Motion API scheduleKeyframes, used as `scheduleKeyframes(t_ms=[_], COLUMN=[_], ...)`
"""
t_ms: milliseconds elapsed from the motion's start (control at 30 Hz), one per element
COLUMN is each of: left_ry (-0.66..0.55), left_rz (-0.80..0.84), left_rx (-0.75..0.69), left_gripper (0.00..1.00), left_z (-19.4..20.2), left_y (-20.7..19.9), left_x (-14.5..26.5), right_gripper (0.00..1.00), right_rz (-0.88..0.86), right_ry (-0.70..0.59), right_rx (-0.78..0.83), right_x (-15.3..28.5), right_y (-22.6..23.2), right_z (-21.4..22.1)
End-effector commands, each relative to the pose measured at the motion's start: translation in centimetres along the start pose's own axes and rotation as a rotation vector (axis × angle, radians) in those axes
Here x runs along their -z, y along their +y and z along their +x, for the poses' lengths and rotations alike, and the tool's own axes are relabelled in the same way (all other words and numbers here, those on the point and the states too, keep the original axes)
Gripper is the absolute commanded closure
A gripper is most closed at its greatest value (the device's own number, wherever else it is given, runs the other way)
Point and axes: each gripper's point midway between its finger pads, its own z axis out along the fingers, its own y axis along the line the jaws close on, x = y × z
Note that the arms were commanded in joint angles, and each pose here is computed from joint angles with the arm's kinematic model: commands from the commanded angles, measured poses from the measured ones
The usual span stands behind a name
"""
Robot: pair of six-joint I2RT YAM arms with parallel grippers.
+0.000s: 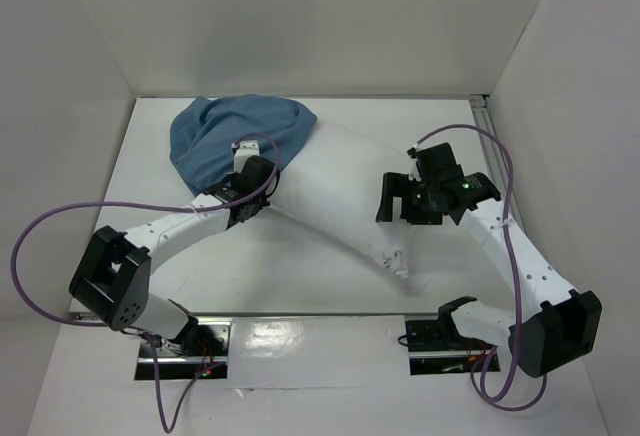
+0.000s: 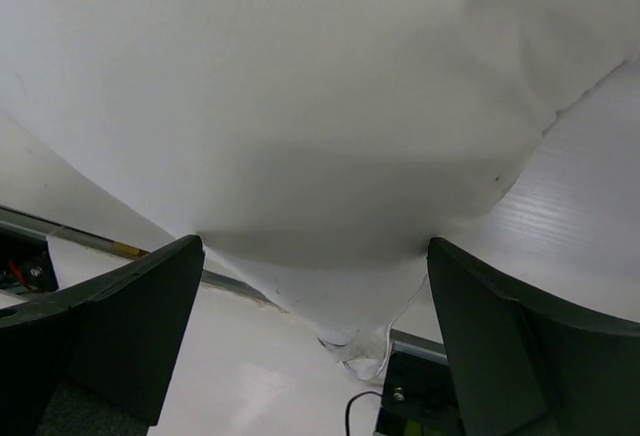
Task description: Put the pillow into the pillowcase
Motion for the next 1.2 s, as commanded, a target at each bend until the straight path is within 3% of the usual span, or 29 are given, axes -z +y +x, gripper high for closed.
scheduleKeyframes(t_ms=[0,333,433,533,567,600,633,667,700,833,1000,1167], left_ry=[-0.048,-0.066,-0.072,-0.055,-0.057,-0.036,-0.050,-0.037,-0.049,-0.067,-0.071,-0.156], left_rz=[0.062,0.168,0.179,0.211,0.232,0.244,0.253,0.289,0.327,0.543,0.820,0.975], left_rx=[0.049,0.040,0.038,0.039,0.037,0.020,0.029,0.023,0.027,0.012,-0.052,-0.030], left_gripper=[1.00,1.00,1.00,1.00,1.00,1.00,1.00,1.00,1.00,1.00,1.00,1.00], left_z=[-2.6,-4.8,-5.0,-4.8,-4.9,-4.2,-5.0,-5.0,-6.1,-9.0,-11.4,-17.3], left_y=[-1.3,-3.1,-3.5,-4.5,-5.1,-5.5,-5.8,-6.6,-7.6,-13.1,-21.2,-23.0], left_x=[1.5,3.8,4.1,4.3,4.7,4.7,5.0,5.6,6.7,11.6,19.4,24.7], right_gripper=[0.00,0.00,0.00,0.16,0.27,0.41,0.79,0.94,1.00,1.00,1.00,1.00], right_rz=[0.036,-0.040,-0.063,-0.106,-0.116,-0.117,-0.136,-0.167,-0.202,-0.271,-0.313,-0.323], right_ry=[0.056,0.125,0.072,0.033,0.027,0.006,-0.018,-0.075,-0.101,-0.219,-0.270,-0.339], right_rx=[0.001,-0.091,-0.120,-0.156,-0.158,-0.174,-0.160,-0.160,-0.140,-0.052,-0.013,-0.018], right_x=[0.4,-0.2,0.1,-1.2,-1.8,-2.3,-2.5,-2.5,-2.2,-0.4,0.2,1.7], right_y=[-1.0,0.0,0.2,0.6,0.9,0.9,1.6,2.4,3.9,9.0,12.6,13.7], right_z=[1.5,4.3,4.4,4.2,4.1,3.5,2.6,0.7,-1.3,-6.8,-9.4,-11.6])
